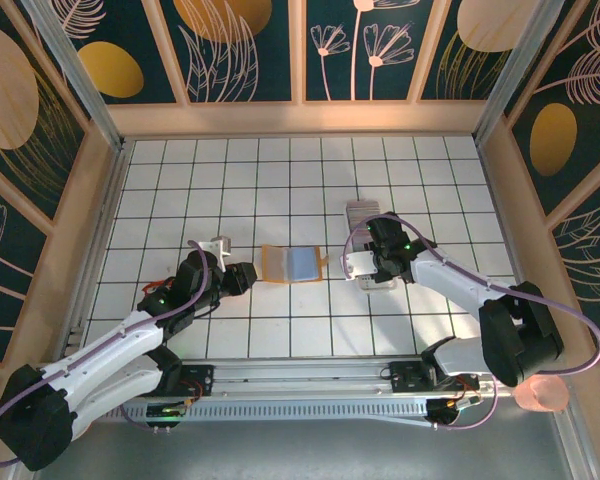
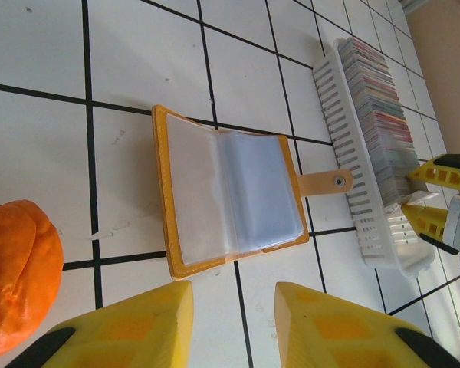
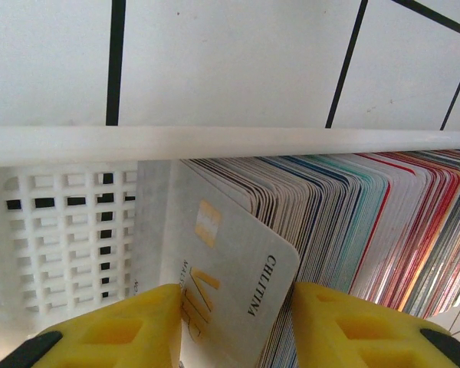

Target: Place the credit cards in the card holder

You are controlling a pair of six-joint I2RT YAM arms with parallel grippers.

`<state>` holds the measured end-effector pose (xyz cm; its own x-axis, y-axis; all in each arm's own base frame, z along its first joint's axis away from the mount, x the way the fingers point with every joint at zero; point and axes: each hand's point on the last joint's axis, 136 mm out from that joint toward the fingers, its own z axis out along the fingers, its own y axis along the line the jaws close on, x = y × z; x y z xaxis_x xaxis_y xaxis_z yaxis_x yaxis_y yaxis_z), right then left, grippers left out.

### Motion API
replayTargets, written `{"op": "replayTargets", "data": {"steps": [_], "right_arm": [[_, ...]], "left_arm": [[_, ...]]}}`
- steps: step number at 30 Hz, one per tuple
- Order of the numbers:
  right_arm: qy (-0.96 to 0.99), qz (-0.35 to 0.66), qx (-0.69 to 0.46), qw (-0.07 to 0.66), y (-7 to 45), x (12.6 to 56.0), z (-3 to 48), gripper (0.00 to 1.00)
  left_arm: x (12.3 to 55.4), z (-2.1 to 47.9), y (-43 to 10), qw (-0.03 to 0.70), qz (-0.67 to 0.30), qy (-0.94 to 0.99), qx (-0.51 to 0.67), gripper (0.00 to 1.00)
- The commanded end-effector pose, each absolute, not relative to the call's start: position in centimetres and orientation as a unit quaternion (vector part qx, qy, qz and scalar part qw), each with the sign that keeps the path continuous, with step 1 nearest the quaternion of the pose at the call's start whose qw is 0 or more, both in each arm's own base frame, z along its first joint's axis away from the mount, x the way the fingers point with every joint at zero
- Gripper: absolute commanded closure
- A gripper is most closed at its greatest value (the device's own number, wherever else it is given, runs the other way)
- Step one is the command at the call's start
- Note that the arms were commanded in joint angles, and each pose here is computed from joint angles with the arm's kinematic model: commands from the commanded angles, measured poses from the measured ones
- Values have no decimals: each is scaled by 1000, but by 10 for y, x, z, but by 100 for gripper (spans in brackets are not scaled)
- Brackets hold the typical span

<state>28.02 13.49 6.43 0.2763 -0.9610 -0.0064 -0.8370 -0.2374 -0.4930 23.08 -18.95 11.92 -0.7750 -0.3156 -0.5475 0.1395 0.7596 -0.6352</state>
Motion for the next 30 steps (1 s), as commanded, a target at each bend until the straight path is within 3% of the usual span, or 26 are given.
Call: {"op": "replayTargets", "data": {"steps": [1,4,24,30], "right_arm": [[579,-193,-756,237,134,302,87,61],[578,-193,-757,237,134,303,88,66],[578,-199,-750,253,136,306,101,68],[579,-198,-750,252,135,304,100,76]], "left_arm": [[231,116,-189,329,-348,876,-56,68],[231,115,-191,325,-348,878,-54,68],[231,115,-193,320,-350,879,-54,69],[232,116,-194,319,-352,879,-54,69]]}}
